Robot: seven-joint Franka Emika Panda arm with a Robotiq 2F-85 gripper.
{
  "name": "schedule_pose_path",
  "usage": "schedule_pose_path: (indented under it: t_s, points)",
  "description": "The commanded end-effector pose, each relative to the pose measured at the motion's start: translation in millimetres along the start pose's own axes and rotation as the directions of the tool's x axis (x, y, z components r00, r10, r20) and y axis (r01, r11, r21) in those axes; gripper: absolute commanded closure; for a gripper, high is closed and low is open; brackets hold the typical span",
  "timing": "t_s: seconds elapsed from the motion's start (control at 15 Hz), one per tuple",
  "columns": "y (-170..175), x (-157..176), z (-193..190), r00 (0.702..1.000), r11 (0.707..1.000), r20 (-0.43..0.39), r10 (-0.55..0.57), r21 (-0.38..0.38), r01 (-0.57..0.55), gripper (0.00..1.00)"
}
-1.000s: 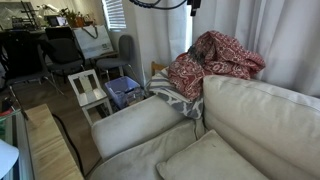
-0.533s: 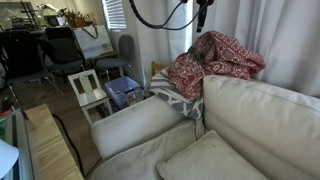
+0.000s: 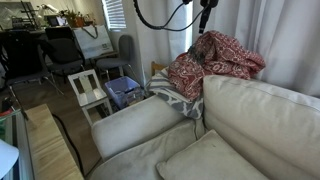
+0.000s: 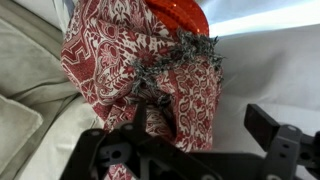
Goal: Spread the red cloth along the backrest of the couch
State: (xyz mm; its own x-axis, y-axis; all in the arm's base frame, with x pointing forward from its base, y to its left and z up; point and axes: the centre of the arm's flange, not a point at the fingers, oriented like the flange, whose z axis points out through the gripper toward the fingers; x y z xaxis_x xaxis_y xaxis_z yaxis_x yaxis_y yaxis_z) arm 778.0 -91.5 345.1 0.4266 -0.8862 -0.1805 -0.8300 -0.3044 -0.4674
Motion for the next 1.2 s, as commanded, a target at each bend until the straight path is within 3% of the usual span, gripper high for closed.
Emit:
schedule_pose_path:
  t_s: [0.0, 0.13, 0.2, 0.33, 0.93, 1.13]
  points:
    - [-19.7, 32.8, 31.1, 0.991, 0.991, 0.021, 0.133, -0.007, -0.132, 0.00]
    - [-23.3, 43.5, 43.4, 0.981, 0.981, 0.012, 0.194, 0.022, -0.194, 0.03]
    - [-24.2, 46.5, 48.0, 0.976, 0.976, 0.010, 0.218, 0.026, -0.218, 0.25]
    - [-24.1, 50.9, 54.6, 0.965, 0.964, -0.006, 0.264, 0.034, -0.264, 0.29]
    - [-11.3, 62.9, 44.9, 0.908, 0.923, -0.171, 0.382, 0.010, -0.386, 0.98]
    - [-4.3, 76.3, 22.4, 0.886, 0.916, -0.250, 0.391, 0.008, -0.401, 0.97]
